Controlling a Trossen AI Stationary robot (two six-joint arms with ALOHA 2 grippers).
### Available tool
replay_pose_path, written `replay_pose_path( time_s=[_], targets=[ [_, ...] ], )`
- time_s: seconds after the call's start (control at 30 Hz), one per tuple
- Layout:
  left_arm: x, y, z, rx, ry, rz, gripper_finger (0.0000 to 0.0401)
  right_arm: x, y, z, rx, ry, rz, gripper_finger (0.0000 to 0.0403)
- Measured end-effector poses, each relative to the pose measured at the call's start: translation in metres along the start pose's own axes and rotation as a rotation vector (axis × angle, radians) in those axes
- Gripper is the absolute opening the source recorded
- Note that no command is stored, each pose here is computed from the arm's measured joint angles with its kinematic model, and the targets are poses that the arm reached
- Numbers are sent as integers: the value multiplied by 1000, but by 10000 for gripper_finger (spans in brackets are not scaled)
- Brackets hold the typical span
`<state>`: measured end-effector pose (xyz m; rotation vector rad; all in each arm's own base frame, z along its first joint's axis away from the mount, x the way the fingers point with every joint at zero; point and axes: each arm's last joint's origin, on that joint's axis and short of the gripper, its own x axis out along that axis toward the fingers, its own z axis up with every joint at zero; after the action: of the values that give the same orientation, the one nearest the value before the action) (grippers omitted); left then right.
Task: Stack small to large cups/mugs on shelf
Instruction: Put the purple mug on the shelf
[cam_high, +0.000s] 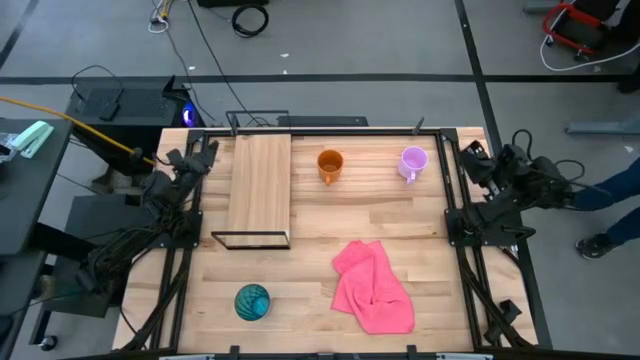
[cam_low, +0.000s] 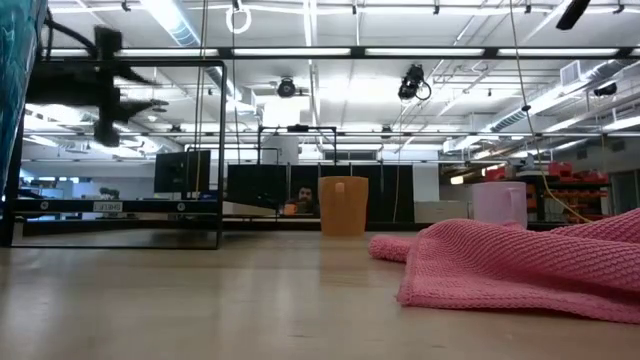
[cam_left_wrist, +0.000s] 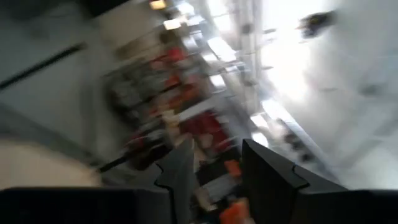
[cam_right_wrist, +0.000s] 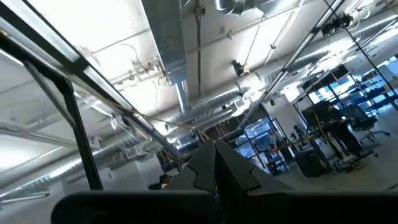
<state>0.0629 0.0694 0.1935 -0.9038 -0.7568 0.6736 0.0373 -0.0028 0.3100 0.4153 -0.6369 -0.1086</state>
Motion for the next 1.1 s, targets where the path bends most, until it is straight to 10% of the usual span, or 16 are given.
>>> replay_pose_path(
  time_s=[0.13, 0.3, 0.7, 1.1],
  targets=[
    [-5, -27, 13, 85, -102, -297, 130, 0, -3, 1, 24, -18, -102, 15],
    [-8, -66, 34, 177, -171, -386, 118, -1, -7, 2, 25, -45, -249, 31],
    [45, -143, 58, 527, 232, -153, 120, 1, 0, 49, 13, 58, -411, 76],
    [110, -161, 53, 720, 593, 12, 116, 48, 30, 102, -151, 371, -735, 78]
  ],
)
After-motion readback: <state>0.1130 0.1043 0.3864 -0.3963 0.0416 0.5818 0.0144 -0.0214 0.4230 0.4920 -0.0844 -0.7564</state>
